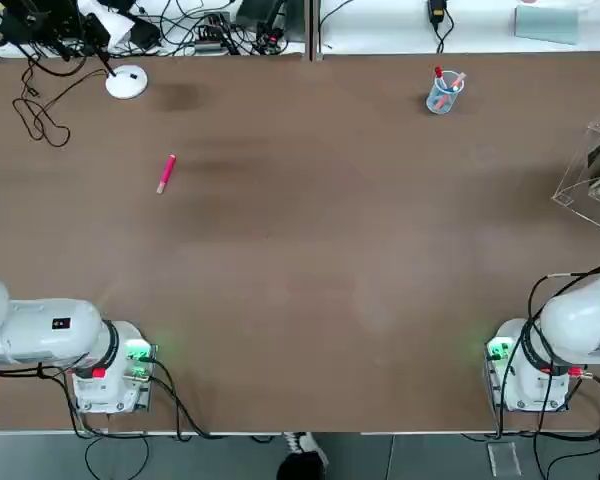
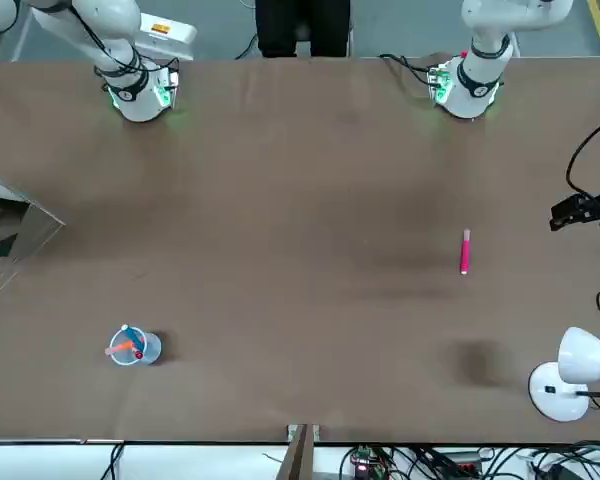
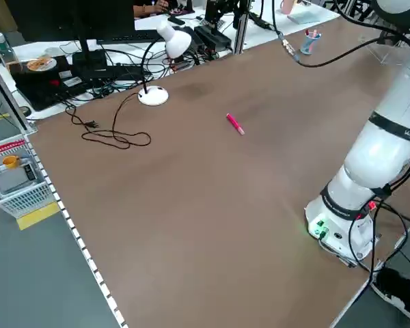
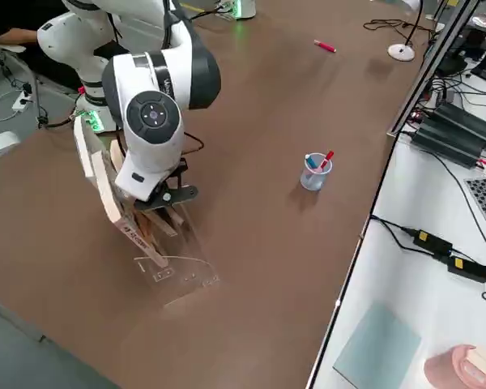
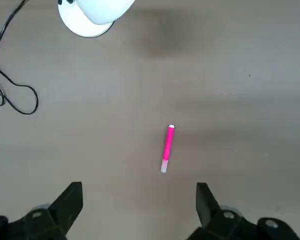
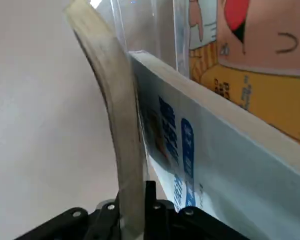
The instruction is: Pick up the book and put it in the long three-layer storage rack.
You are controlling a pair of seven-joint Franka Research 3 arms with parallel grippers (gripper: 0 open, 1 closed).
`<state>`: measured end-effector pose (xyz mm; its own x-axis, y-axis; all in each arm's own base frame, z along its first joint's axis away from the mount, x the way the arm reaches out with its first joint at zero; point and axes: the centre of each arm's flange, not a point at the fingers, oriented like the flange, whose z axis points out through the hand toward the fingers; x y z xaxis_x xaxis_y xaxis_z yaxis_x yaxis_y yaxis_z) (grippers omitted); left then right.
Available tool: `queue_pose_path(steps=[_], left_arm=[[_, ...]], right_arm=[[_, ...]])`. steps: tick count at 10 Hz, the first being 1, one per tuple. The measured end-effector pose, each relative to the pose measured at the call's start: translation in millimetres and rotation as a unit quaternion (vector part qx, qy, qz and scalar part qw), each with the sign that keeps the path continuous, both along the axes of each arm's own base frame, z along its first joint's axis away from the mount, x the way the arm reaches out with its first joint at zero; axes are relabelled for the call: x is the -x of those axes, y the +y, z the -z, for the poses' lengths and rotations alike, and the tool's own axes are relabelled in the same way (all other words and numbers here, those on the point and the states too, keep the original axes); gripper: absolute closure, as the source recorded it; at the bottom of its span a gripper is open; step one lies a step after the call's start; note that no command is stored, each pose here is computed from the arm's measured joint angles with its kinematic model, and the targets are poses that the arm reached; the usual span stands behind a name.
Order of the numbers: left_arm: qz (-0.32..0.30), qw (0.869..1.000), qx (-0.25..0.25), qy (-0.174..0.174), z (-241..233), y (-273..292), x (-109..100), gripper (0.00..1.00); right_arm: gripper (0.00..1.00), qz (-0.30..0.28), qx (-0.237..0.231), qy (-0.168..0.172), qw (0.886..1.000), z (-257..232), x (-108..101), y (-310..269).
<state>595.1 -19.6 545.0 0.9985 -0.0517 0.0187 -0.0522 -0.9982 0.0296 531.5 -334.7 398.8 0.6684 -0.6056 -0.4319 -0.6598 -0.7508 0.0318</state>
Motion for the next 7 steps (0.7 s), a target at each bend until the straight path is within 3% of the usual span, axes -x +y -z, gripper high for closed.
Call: queue_pose_path(steps=[7], left_arm=[[0.000, 1.000, 0.001, 0.001, 0.8, 0.0, -0.3, 0.00]], right_arm=[[0.85, -0.004, 0.003, 0.000, 1.000, 2.0, -5.9, 1.7]])
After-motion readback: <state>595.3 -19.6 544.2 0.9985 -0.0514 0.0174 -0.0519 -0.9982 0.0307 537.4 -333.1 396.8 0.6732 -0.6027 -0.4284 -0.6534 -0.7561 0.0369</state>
